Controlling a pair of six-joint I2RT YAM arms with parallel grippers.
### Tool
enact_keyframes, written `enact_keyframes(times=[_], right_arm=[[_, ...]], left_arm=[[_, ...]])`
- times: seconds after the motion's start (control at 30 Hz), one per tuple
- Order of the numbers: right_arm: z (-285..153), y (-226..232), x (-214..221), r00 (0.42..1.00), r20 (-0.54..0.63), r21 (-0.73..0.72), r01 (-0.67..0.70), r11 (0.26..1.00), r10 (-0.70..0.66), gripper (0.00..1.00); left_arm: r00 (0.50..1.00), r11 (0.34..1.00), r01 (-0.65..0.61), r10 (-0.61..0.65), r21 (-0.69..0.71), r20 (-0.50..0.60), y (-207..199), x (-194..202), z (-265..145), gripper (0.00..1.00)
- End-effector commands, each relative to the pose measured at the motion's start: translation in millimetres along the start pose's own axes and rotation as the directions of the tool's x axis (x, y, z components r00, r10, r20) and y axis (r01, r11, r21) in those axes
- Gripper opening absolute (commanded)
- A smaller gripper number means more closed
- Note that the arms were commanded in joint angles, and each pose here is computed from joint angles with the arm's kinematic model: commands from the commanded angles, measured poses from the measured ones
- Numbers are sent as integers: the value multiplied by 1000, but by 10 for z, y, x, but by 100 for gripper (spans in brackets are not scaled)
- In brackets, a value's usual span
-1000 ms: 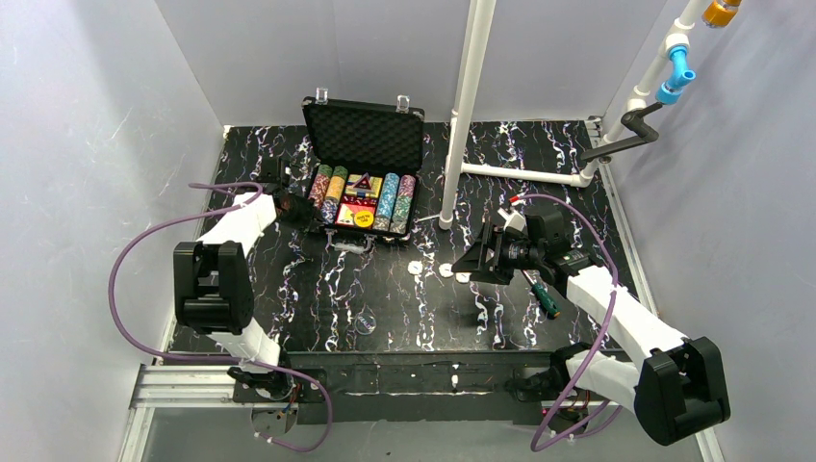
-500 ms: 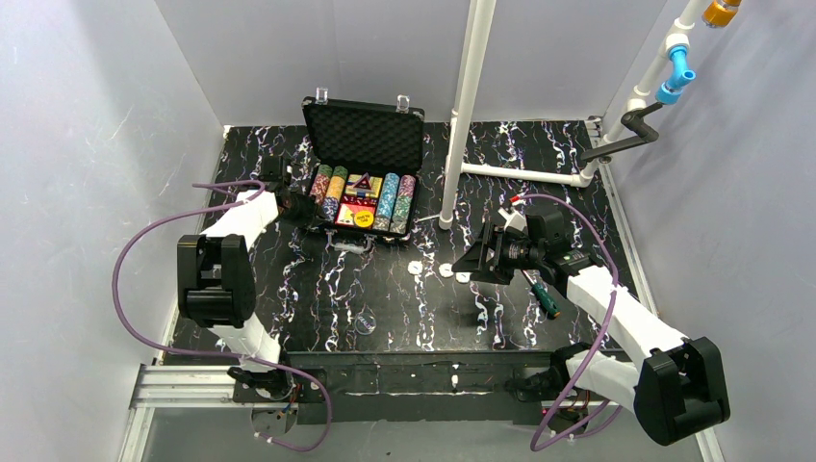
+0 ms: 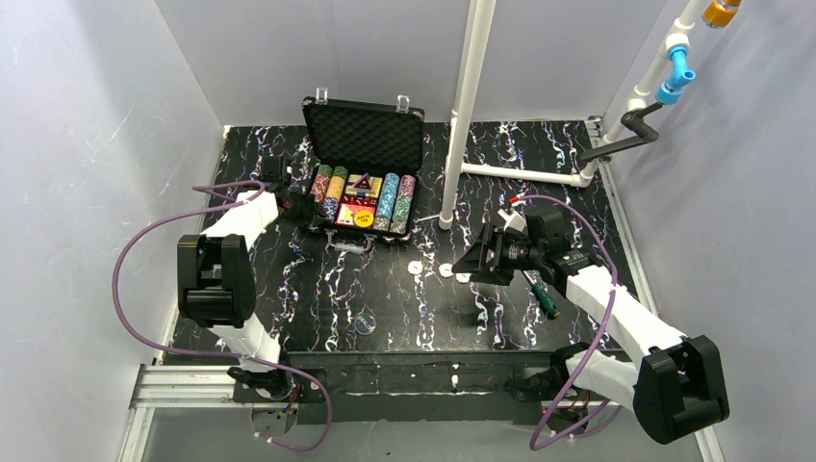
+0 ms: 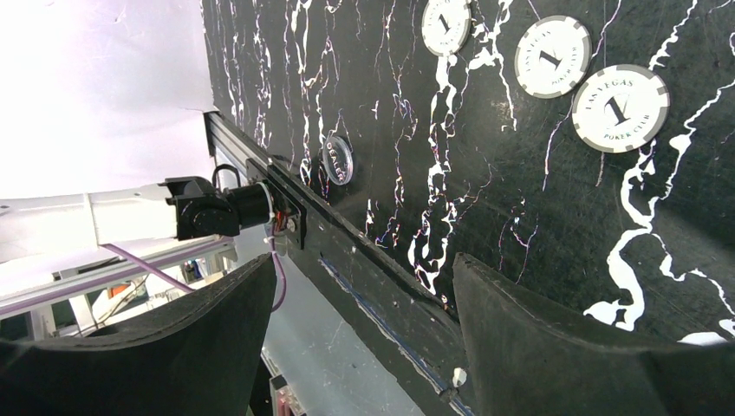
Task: Pack up texas hold em set
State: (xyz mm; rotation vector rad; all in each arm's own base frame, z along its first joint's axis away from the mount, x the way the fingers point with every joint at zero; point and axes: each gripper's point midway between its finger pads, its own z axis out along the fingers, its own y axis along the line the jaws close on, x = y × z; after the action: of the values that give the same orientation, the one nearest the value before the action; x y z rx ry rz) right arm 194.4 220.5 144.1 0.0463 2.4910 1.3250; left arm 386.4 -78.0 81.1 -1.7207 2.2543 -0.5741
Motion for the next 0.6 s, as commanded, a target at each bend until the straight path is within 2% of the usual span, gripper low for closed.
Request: enact_keyframes(times=[0.0, 0.07, 0.13, 0.3, 0.47, 0.57], right_arm=[[-8, -11, 24, 1000, -1, -11, 10, 1000, -10, 82], [-10, -11, 22, 1000, 0, -11, 10, 1000, -10, 82], [-14, -10, 19, 1000, 2, -12, 10, 1000, -10, 82], [-18, -4, 18, 1000, 2, -14, 11, 1000, -11, 82], [-24, 3, 29, 1000, 1, -17, 13, 1000, -13, 82], [-22, -14, 43, 1000, -2, -15, 12, 1000, -12, 82]], left_arm=[[999, 999, 41, -41, 11, -15, -33, 2, 10, 0], [999, 999, 40, -40, 12, -12, -37, 0, 8, 1], [999, 999, 32, -32, 16, 3, -41, -27, -2, 14], [1000, 999, 25, -25, 29, 11, -62, -52, -33, 29], [1000, 998, -2, 1, 64, 5, -122, -47, -82, 30], [993, 987, -120, 117, 110, 31, -211, -49, -200, 31]])
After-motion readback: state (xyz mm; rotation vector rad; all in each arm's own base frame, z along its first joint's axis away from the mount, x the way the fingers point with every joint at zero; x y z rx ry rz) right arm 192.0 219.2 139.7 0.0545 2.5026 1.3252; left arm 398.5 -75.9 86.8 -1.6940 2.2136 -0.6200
